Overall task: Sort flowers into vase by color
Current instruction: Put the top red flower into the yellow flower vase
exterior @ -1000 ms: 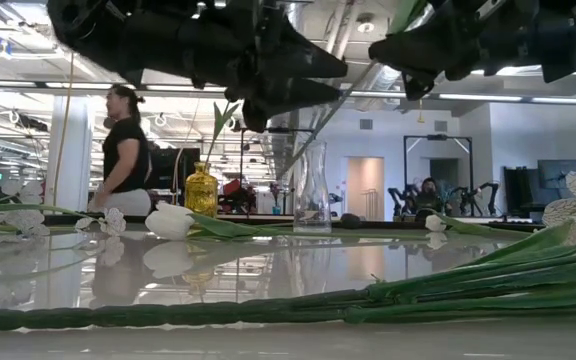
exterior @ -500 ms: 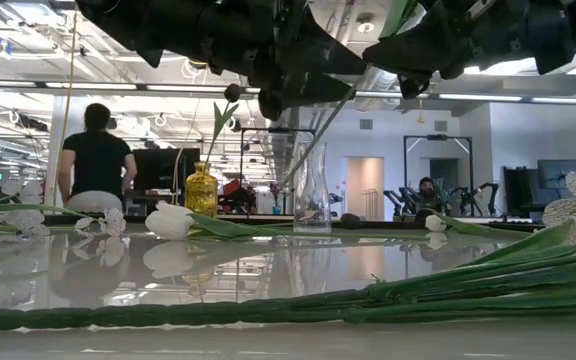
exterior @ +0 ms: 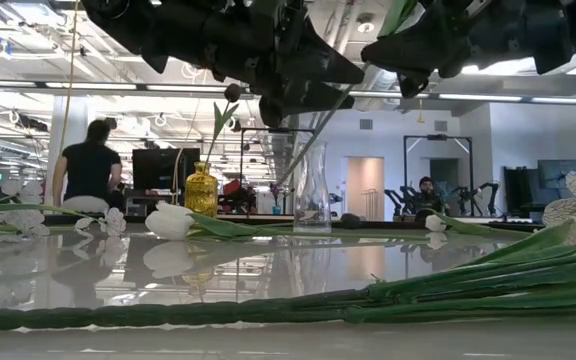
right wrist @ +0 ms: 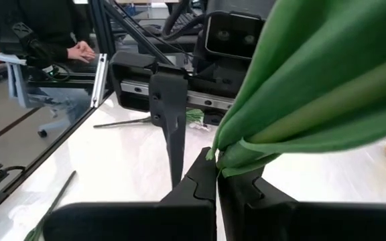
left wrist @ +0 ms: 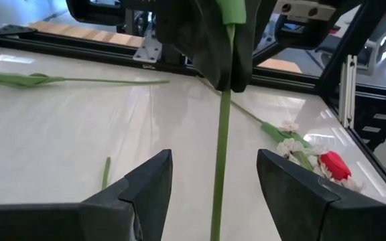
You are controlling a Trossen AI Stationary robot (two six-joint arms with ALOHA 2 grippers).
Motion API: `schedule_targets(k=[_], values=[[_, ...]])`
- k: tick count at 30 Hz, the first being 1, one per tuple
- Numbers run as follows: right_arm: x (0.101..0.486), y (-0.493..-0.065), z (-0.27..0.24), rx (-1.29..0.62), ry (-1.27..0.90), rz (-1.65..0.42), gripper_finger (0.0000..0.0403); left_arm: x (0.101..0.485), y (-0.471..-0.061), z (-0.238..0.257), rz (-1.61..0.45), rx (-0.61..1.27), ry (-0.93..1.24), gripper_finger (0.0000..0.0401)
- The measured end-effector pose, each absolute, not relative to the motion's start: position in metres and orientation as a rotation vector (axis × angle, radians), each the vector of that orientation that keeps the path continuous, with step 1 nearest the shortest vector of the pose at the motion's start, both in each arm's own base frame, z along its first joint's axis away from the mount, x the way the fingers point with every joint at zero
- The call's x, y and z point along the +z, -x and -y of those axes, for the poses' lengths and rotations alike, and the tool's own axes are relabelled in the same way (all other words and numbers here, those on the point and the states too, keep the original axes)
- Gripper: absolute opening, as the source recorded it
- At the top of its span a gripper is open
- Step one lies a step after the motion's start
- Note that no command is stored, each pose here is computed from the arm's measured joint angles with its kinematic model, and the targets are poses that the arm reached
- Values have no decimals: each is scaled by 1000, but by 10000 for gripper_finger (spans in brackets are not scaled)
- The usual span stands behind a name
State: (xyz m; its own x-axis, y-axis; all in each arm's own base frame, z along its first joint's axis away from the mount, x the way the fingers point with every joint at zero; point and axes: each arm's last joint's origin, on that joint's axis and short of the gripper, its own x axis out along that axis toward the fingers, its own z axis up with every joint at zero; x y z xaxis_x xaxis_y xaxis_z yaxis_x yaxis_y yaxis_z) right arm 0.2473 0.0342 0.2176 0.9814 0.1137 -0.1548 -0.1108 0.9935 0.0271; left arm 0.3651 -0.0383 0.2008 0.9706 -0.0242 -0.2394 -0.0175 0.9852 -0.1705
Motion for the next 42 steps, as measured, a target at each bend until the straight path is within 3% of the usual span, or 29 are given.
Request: schedule_targets(k=[13, 18, 24, 26, 32, 42], values=[[217, -248, -28, 86, -26, -161, 24, 200, -365, 38, -259, -26, 168, 194], [217, -248, -28, 85, -42, -162, 26, 198, -365, 37, -275, -24, 142, 131], [217, -248, -28, 87, -44, -162, 31, 198, -365, 36, -275, -24, 113, 21], [217, -248, -30, 93, -43, -162, 37, 198, -365, 36, -275, -21, 111, 8], [217, -247, -32, 103, -32, -164, 83, 199, -365, 36, -260, 2, 101, 1], [207, -241, -30, 99, 2, -299, 216, 221, -359, 31, -173, 142, 5, 0]])
